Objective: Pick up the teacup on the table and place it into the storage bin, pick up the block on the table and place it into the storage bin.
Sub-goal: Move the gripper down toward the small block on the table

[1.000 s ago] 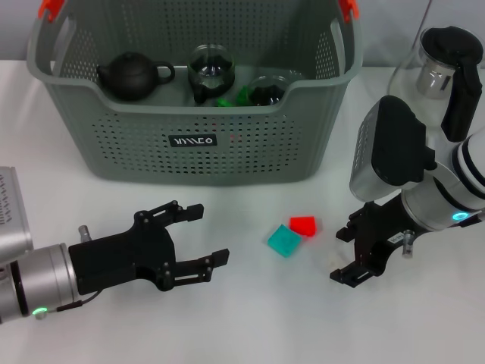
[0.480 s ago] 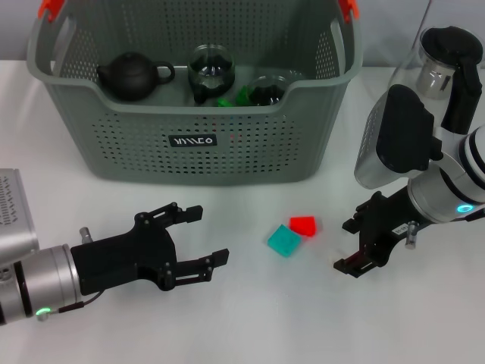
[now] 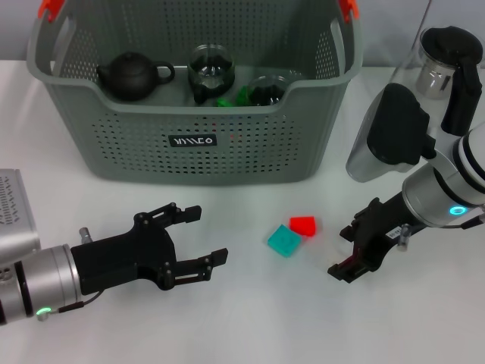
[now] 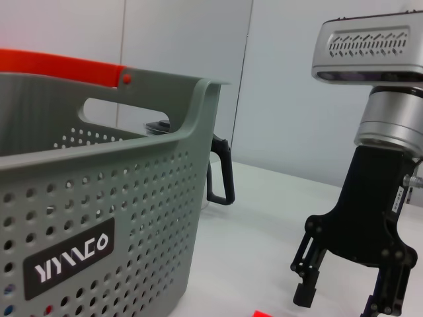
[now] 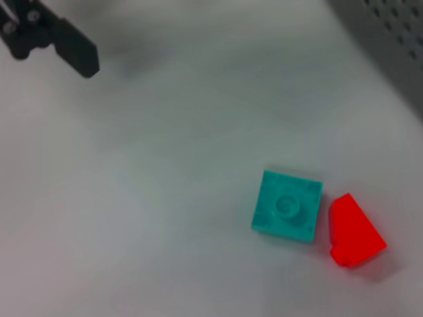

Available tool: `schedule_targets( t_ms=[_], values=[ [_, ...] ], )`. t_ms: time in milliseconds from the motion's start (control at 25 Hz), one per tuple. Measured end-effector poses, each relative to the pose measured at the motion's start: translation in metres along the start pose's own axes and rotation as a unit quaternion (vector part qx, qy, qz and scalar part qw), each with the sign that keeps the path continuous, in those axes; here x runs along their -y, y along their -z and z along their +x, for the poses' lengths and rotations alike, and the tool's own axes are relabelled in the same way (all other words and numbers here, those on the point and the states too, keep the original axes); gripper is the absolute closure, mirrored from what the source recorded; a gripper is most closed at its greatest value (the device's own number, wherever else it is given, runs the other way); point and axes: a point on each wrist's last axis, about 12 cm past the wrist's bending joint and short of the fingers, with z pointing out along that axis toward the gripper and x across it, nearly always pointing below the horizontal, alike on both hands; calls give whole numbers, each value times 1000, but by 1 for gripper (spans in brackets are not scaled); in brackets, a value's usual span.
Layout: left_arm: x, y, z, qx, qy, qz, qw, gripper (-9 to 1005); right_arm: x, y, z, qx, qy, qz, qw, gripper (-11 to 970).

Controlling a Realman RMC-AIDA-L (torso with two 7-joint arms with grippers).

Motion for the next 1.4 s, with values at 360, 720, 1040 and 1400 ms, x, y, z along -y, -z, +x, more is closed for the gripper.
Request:
schedule_targets(
  t_ms=[360,720,1040,1400],
  values=[
    [-1,-1,0,-1,0,-2,1000,138,-6,-2,-5,-22,-43,-6,999,301],
    [0,-3,3,-6,6,-6,1000,139,-10,-10,-10,-37,-19,12,999,329],
    [-1,-3,3,-8,5,-9,1000,139,-10,-10,-10,-39,-23,11,999,353],
    [-2,-4,4,-10,7,-10,1000,139,-12,-10,-10,-41,-20,8,999,454]
  ],
)
